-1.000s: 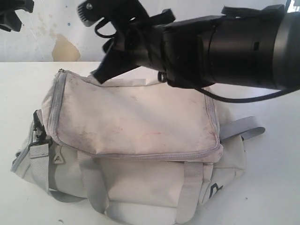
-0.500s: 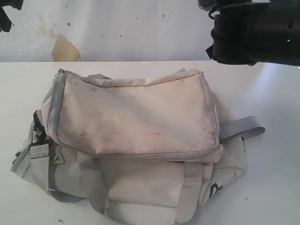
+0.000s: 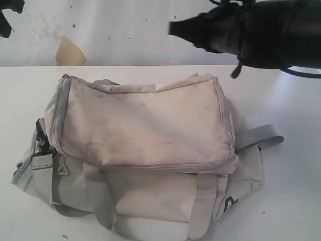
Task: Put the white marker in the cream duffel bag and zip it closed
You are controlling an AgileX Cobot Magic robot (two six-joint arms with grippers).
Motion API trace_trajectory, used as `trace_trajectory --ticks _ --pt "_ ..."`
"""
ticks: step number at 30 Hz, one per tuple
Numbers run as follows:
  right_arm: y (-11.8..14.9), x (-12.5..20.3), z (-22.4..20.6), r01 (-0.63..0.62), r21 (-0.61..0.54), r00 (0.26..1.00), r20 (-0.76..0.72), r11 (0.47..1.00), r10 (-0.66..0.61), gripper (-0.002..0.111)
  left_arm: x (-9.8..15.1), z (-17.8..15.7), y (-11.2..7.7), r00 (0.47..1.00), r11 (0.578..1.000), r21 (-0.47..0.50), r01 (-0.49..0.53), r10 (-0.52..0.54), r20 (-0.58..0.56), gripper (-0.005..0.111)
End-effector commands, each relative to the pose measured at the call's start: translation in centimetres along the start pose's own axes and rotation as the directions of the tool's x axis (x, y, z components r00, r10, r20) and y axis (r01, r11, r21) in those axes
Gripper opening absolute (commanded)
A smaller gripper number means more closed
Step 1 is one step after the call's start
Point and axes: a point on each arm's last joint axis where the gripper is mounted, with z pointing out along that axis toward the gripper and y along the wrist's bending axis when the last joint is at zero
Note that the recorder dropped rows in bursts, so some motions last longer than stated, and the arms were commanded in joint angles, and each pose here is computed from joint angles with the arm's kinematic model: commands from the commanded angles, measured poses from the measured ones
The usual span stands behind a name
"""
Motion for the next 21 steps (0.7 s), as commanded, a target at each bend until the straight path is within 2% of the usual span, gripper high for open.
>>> trace_trajectory --ticks 1,2,3,4,5,7,10,11,13,14,16,19,21 --pt "4.8 0.4 -2.1 -0.209 -0.582 0.974 -0.195 0.786 0.116 0.027 -0.1 -0.6 0.1 1.000 1.000 -0.014 -0.003 0.003 0.015 0.012" --pt "5.1 0.6 -2.6 -0.252 -0.622 0.959 -0.266 0.741 0.102 0.026 0.0 -0.6 0.1 1.000 1.000 -0.014 -0.003 0.003 0.005 0.012" --pt "4.9 0.8 -2.8 -0.324 -0.612 0.928 -0.355 0.722 0.116 0.024 0.1 -0.6 0.1 1.000 1.000 -0.013 -0.003 0.003 -0.006 0.012" --pt "4.2 1.2 -2.9 -0.313 -0.595 0.904 -0.425 0.740 0.041 0.022 0.3 -0.6 0.1 1.000 1.000 -0.013 -0.003 0.003 -0.022 0.012" --pt "3.5 1.1 -2.9 -0.321 -0.550 0.877 -0.481 0.771 0.021 0.020 0.4 -0.6 0.1 0.999 1.000 -0.012 -0.003 0.003 -0.034 0.012" --pt "1.3 1.1 -2.9 -0.260 -0.426 0.810 -0.585 0.867 -0.045 0.018 0.6 -0.6 0.1 0.998 1.000 -0.011 -0.003 0.003 -0.058 0.012" --pt "-2.1 0.7 -3.2 -0.159 -0.263 0.716 -0.694 0.951 -0.072 0.018 1.0 -0.7 0.1 0.994 1.000 -0.010 0.012 -0.013 -0.106 0.012" --pt "-3.3 0.8 -3.4 -0.100 -0.237 0.684 -0.722 0.966 -0.106 0.018 1.1 -0.7 0.1 0.994 1.000 -0.010 0.016 -0.017 -0.110 0.012" --pt "-5.7 1.0 -3.8 -0.051 -0.162 0.619 -0.779 0.986 -0.096 0.018 1.3 -0.4 0.1 0.992 1.000 -0.010 0.016 -0.017 -0.122 0.012" --pt "-7.9 1.5 -4.1 -0.037 -0.103 0.564 -0.823 0.994 -0.064 0.017 2.1 0.0 0.1 0.988 1.000 -0.010 0.017 -0.019 -0.151 0.012" --pt "-11.0 2.2 -4.6 -0.027 -0.013 0.516 -0.856 1.000 0.003 0.017 3.9 1.1 0.6 0.982 0.999 -0.022 0.032 -0.035 -0.188 0.011" --pt "-14.7 3.2 -5.3 -0.001 0.093 0.498 -0.863 0.996 0.081 0.017 6.2 1.7 2.3 0.973 0.993 -0.059 0.098 -0.108 -0.202 0.002" --pt "-16.7 3.5 -6.0 0.050 0.155 0.538 -0.837 0.987 0.104 0.017 7.8 1.8 3.6 0.961 0.986 -0.090 0.143 -0.160 -0.224 0.000"
